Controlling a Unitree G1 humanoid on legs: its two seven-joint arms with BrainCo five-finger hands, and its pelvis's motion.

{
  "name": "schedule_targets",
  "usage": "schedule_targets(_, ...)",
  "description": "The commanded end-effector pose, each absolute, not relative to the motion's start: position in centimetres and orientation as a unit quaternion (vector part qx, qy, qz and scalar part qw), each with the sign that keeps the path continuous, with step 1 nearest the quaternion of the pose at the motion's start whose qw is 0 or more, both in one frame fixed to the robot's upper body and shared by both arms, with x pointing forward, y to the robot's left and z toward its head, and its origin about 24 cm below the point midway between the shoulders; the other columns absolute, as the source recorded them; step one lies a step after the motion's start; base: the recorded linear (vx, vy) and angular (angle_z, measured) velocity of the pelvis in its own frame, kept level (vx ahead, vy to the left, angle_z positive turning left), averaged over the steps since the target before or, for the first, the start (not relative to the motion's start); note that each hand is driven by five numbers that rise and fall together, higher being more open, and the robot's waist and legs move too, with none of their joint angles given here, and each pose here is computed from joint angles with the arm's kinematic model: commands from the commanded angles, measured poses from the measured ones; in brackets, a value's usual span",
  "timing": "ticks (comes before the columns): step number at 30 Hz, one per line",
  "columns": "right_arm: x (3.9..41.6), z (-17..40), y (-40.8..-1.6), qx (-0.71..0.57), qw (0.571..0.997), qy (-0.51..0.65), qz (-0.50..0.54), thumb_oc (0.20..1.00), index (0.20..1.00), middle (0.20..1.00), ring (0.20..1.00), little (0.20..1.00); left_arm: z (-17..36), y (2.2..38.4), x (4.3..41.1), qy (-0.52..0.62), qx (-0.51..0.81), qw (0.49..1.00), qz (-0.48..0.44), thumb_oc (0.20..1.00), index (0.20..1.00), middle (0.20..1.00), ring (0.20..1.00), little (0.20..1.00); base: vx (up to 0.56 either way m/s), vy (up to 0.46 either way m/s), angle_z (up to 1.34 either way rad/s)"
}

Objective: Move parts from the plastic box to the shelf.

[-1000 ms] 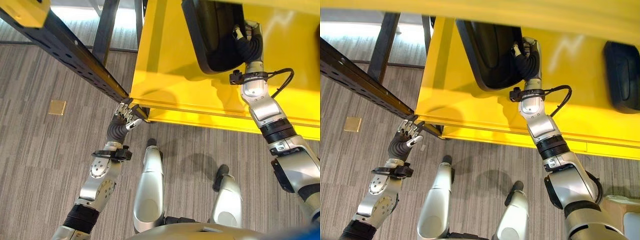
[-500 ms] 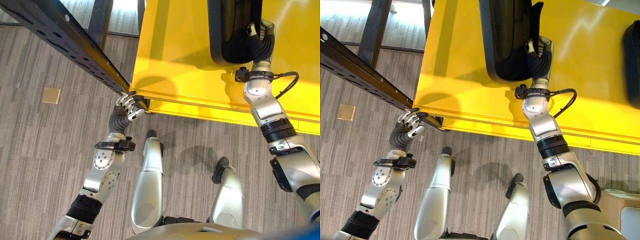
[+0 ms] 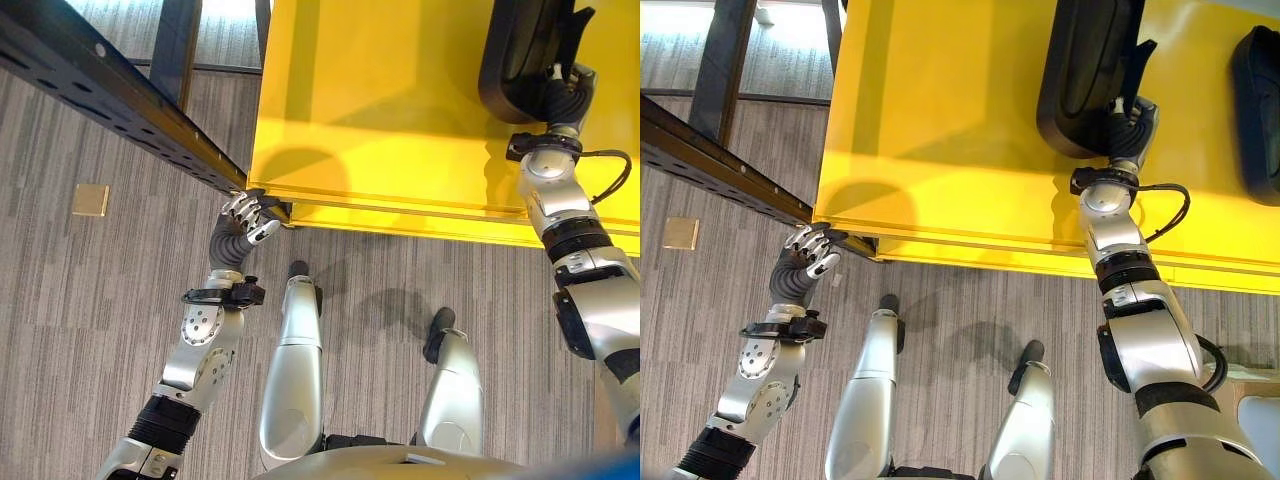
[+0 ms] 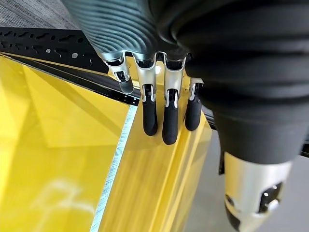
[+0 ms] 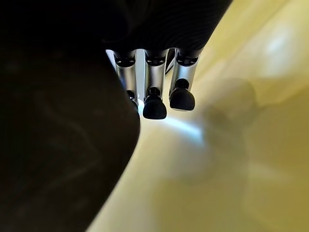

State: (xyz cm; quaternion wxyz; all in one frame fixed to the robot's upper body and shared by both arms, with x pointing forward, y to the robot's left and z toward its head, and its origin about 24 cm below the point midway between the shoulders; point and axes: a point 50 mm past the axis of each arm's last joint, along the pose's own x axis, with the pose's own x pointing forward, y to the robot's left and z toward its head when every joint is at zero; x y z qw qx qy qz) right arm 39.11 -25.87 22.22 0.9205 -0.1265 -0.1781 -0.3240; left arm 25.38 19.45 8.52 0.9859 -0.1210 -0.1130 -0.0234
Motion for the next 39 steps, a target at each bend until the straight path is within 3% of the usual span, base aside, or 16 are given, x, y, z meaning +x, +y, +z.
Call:
schedule_targets(1, 37.8, 25.3, -28.3, -0.108, 0.895, -0.245, -0.357, 0.2, 0.2, 0.2, 0.2, 0.2, 7.9, 18.1, 25.3, -0.106, -0.13, 0.984, -0.05, 1.0, 1.0, 1.0, 1.0, 1.0, 0.0, 0.0, 0.0)
schedule_targets(16, 35.8, 22.8, -32.3, -0.231, 0.879, -0.202, -0.365, 0.2, 0.2, 0.2, 0.2, 0.2, 7.5, 18.8, 24.9, -0.104, -0.136, 0.984, -0.041, 1.0, 1.0, 1.0, 1.0, 1.0, 0.0, 0.0, 0.0)
schedule_targets(39, 35.7, 24.2, -33.4, -0.2, 0.875, -0.207, -0.389, 0.2, 0.2, 0.2, 0.2, 0.2, 7.7, 18.9, 25.0, -0.108, -0.134, 0.984, -0.047, 1.0, 1.0, 1.0, 1.0, 1.0, 0.0, -0.007, -0.03)
